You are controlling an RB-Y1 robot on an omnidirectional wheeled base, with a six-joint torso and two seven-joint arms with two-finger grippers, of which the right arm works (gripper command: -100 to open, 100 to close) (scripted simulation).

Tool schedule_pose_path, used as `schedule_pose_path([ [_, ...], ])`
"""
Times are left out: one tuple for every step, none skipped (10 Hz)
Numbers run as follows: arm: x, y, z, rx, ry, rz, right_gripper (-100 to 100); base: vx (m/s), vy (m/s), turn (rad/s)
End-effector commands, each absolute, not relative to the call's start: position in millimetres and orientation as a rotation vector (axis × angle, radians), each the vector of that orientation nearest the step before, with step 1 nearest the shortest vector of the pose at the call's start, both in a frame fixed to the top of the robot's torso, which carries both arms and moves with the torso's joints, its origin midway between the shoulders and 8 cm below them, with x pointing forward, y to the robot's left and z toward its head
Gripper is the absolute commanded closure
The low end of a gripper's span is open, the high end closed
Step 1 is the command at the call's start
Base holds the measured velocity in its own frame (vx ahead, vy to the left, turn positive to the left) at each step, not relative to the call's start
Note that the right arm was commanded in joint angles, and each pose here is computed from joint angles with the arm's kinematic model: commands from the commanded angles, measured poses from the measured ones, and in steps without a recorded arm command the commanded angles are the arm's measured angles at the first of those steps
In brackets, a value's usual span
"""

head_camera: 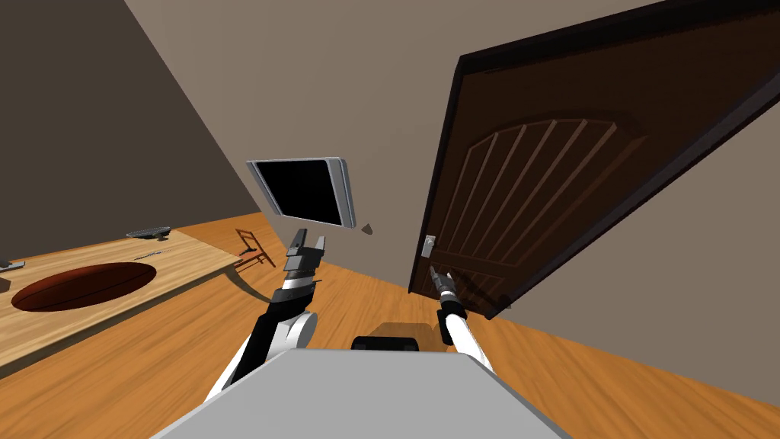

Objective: Pull the door open

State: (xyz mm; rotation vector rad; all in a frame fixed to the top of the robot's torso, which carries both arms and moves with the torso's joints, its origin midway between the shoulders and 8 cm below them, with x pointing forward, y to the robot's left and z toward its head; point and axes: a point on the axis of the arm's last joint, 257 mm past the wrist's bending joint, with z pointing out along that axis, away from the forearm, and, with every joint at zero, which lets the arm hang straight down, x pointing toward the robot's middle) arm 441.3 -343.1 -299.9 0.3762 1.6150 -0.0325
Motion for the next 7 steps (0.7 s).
schedule_pose_path([
  [441.4, -346.9, -300.0, 0.355, 1.608, -0.066, -100, 0.073, -0.004, 0.023],
  [441.3, -348.8, -299.9, 0.342, 1.604, -0.085, -100, 0.086, 0.004, 0.030],
  [441.2, -350.3, -299.8, 0.330, 1.600, -0.101, -100, 0.098, -0.005, 0.019],
  [441.2, -351.7, -299.6, 0.317, 1.596, -0.117, -100, 0.104, -0.016, 0.015],
  [441.2, -353.0, -299.3, 0.304, 1.592, -0.132, -100, 0.094, -0.015, 0.020],
  [441.2, -354.1, -298.9, 0.291, 1.587, -0.147, -100, 0.087, -0.022, 0.019],
  [441.2, -354.9, -298.6, 0.281, 1.583, -0.159, -100, 0.079, -0.020, 0.020],
])
